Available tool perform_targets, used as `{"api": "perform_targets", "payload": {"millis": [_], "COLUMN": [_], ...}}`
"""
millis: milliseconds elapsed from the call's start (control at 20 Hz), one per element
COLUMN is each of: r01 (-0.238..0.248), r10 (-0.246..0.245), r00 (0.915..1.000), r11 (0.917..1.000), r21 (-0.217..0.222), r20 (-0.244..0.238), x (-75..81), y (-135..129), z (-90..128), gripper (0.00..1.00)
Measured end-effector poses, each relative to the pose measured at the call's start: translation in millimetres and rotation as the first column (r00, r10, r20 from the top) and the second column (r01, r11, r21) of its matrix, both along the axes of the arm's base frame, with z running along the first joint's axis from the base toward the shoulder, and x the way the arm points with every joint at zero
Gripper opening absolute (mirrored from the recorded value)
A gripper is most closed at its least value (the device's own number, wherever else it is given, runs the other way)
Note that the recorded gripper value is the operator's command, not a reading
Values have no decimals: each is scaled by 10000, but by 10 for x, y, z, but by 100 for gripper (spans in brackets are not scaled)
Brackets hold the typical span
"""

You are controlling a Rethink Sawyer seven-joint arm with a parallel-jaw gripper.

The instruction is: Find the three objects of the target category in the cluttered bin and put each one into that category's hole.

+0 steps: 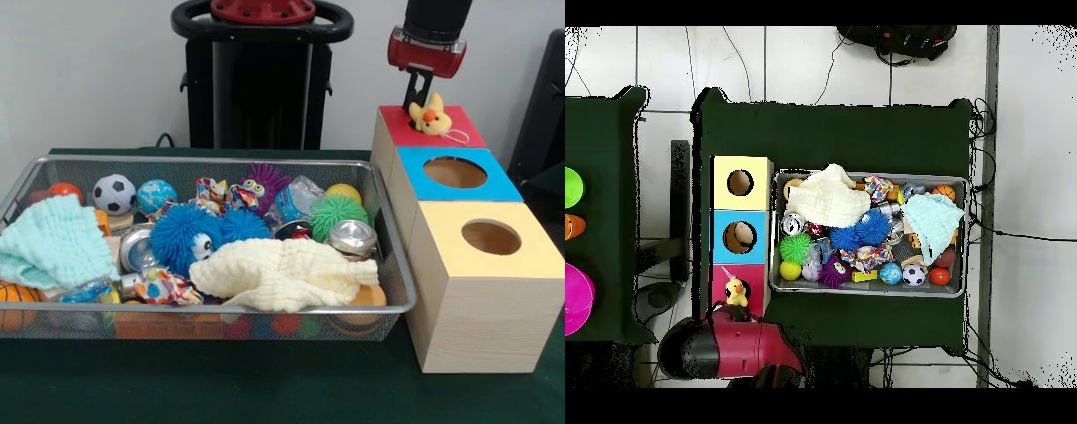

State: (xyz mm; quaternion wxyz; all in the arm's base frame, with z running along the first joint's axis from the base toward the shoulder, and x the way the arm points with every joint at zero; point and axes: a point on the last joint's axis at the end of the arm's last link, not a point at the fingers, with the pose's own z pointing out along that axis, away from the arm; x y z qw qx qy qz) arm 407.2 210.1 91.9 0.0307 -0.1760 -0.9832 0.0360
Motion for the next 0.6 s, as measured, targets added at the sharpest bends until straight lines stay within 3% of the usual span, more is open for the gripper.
{"api": "perform_targets", "payload": {"millis": [600], "r01": [-7], "r10": [7], "r00": [10000], "r11": [10000], "r21": [-12], "r20": [12], "x": [-6], "y": [0], "z": [24], "gripper": [0]}}
